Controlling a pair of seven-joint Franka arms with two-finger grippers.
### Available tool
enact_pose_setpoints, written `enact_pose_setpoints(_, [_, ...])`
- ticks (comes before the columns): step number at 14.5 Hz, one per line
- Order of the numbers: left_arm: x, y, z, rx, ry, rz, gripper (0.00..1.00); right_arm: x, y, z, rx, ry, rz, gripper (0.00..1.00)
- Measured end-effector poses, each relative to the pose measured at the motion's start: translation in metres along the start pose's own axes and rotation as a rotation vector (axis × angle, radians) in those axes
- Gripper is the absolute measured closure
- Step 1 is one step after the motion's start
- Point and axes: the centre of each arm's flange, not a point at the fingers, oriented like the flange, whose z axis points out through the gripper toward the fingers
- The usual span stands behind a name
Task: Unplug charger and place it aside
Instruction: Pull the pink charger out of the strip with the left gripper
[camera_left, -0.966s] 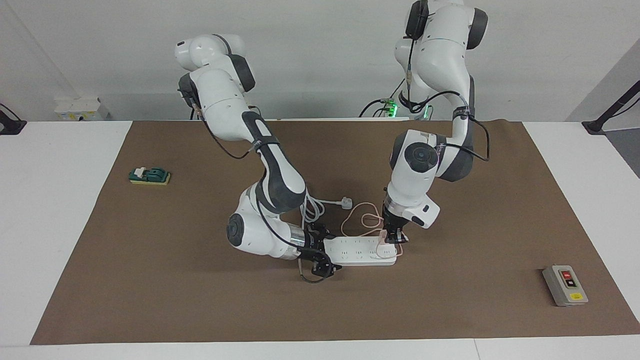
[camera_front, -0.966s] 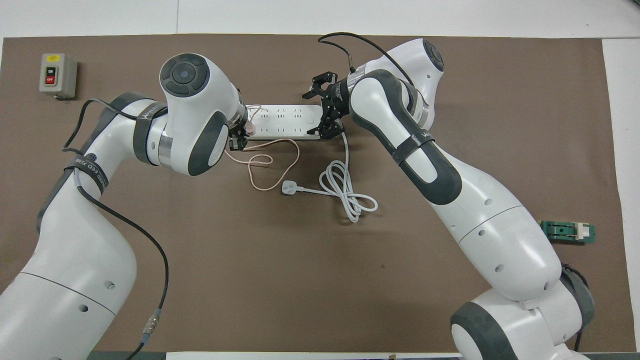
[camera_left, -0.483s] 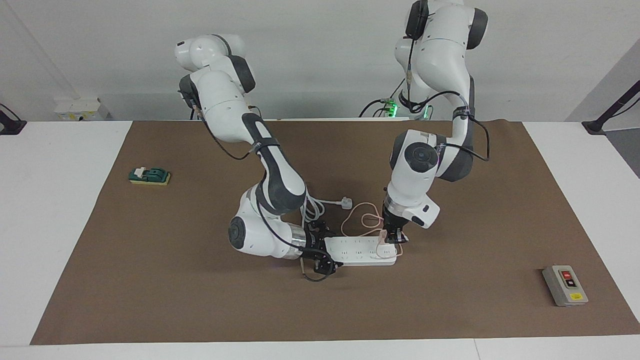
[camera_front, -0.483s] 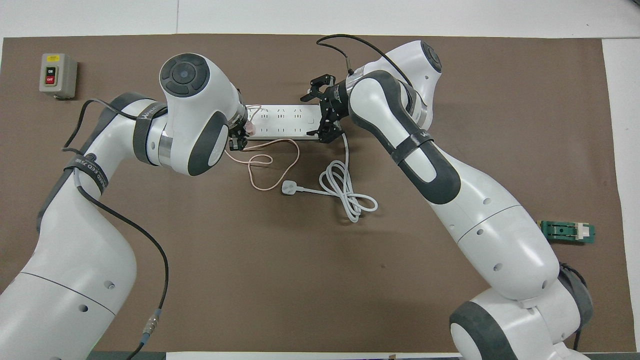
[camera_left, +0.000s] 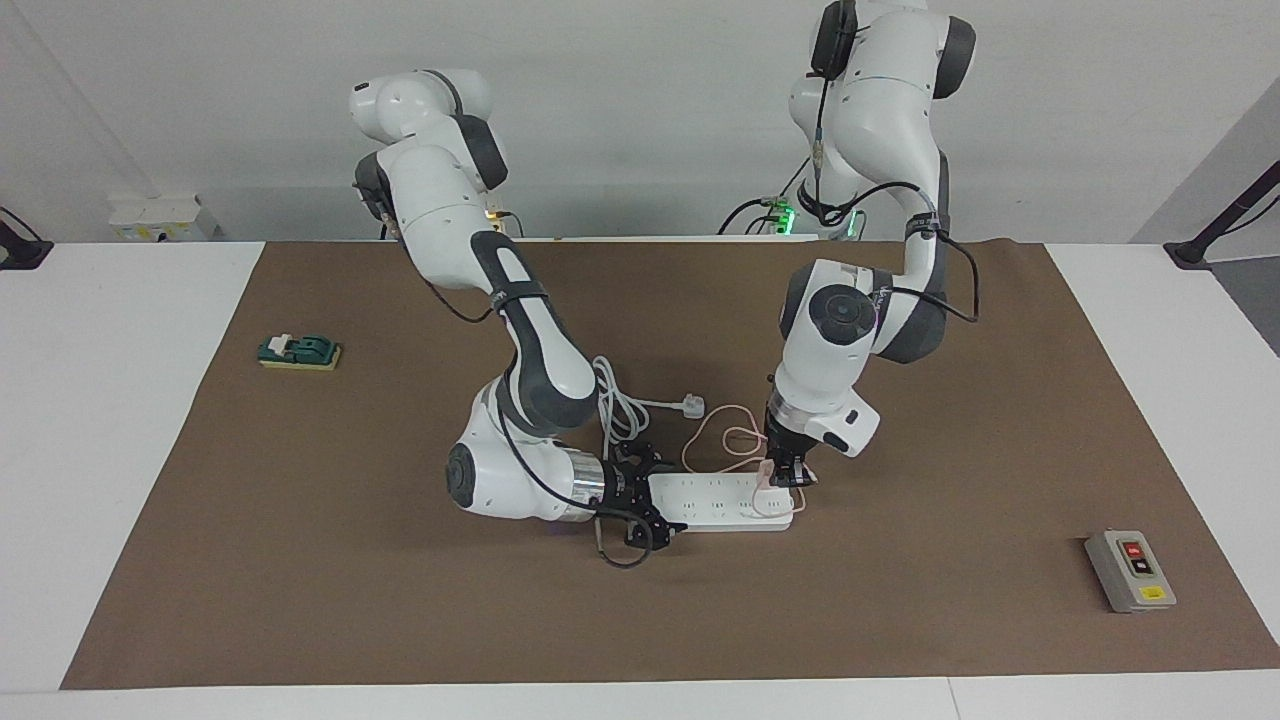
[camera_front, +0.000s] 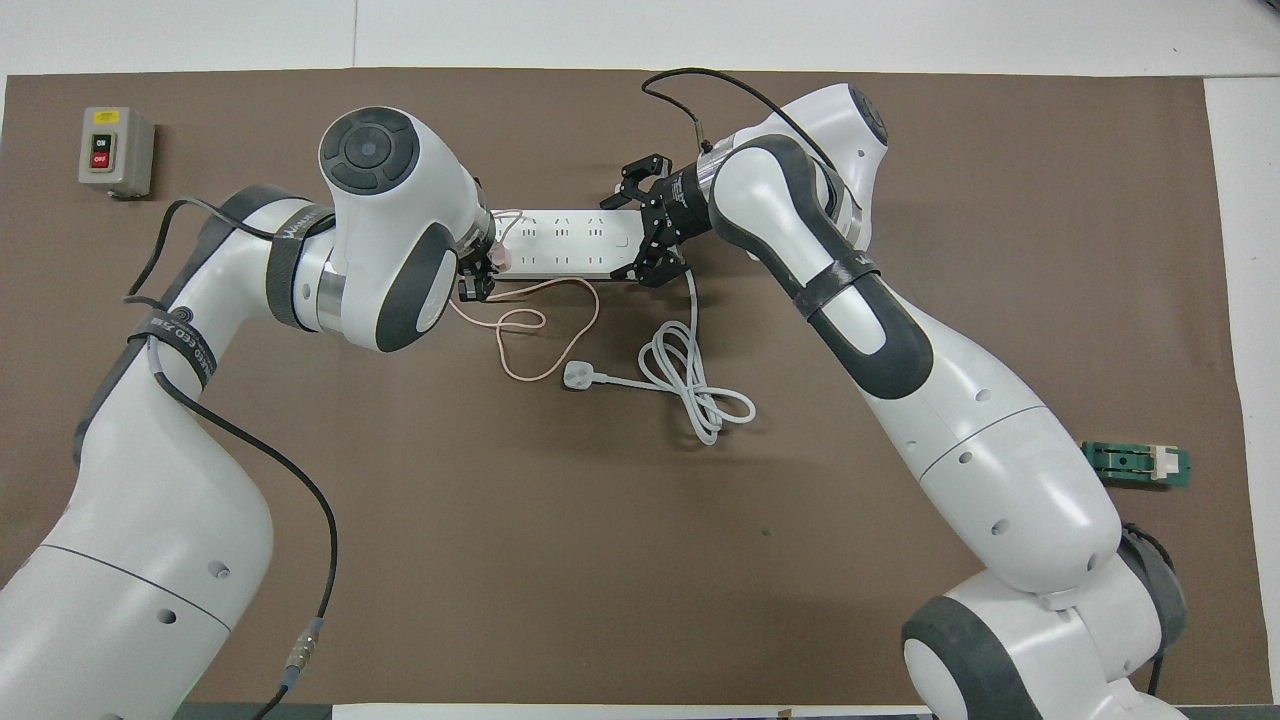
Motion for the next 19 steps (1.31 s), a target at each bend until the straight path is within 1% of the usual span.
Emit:
enact_pose_setpoints(2, [0.000, 0.000, 0.000, 0.000, 0.000, 0.000, 0.69, -0.001, -0.001, 0.001, 0.017, 0.003, -0.002, 0.00])
enact_pose_setpoints(10, [0.000, 0.000, 0.000, -0.001, 0.000, 0.000, 0.69, -0.002, 0.002, 0.024, 0.018, 0.012, -0.038, 0.00])
enact_pose_setpoints(15, [0.000, 0.000, 0.000, -0.001, -0.001, 0.000, 0.69, 0.000, 0.002, 0.025, 0.018, 0.013, -0.041, 0.00])
enact_pose_setpoints(17, [0.000, 0.000, 0.000, -0.002, -0.001, 0.000, 0.69, 0.000, 0.002, 0.027, 0.020, 0.015, -0.042, 0.03])
enact_pose_setpoints(18, [0.000, 0.000, 0.000, -0.002, -0.001, 0.000, 0.69, 0.000, 0.002, 0.027, 0.022, 0.015, -0.037, 0.06])
enact_pose_setpoints(19, [0.000, 0.000, 0.000, -0.002, -0.001, 0.000, 0.69, 0.000, 0.002, 0.027, 0.022, 0.015, -0.037, 0.06])
